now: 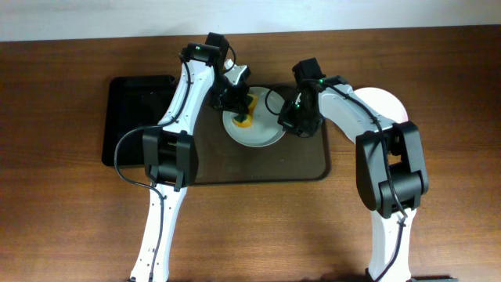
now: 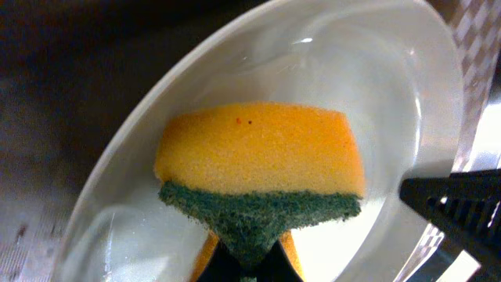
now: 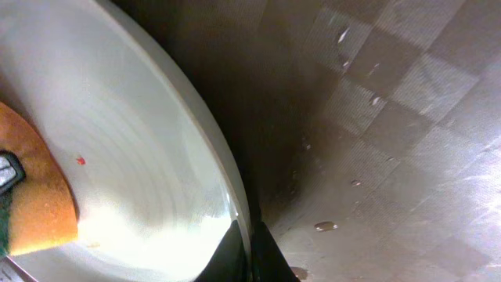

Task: Clean dirty plates on tray and stack at the side
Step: 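Scrub the held plate with the sponge in left gripper, then lift the sponge off the plate with left gripper to the tray's left, then lift the cleaned plate with right gripper and carry it right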

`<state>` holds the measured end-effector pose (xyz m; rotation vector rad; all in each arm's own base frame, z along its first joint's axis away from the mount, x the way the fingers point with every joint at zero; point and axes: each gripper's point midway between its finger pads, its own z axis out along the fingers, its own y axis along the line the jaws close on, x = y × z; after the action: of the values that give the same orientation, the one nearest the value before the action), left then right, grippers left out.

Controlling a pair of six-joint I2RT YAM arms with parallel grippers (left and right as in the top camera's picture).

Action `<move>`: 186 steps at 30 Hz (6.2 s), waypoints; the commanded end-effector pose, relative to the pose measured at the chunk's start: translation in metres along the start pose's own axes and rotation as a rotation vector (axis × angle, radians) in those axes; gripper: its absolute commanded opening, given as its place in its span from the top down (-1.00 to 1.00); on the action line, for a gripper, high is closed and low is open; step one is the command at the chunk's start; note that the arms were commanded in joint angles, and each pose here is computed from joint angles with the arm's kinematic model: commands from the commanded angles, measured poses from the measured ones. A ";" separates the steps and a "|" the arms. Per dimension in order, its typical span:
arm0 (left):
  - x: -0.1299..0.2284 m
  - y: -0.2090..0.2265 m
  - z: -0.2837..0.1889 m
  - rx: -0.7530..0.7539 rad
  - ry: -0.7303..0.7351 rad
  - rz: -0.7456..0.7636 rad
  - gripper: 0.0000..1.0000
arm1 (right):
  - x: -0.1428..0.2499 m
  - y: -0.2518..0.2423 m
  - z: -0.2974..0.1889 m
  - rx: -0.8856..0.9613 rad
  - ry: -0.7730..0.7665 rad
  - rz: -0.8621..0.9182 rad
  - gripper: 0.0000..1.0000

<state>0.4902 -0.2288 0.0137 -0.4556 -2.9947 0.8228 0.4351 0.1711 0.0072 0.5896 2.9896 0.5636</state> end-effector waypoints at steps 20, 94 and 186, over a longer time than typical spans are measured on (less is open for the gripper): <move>-0.012 0.042 0.014 0.019 -0.044 -0.093 0.99 | 0.012 -0.003 0.011 -0.016 0.060 -0.016 0.92; 0.005 0.053 -0.131 -0.177 -0.132 -0.069 0.99 | 0.015 -0.021 -0.166 0.560 -0.579 -0.308 0.92; 0.006 0.040 -0.117 -0.275 -0.095 -0.015 0.99 | -0.047 -0.196 -0.214 0.153 -0.326 0.219 0.92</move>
<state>0.5005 -0.1385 0.0637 -0.4018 -3.1431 0.4388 0.3891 -0.0631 0.1294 0.8978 2.7318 0.2862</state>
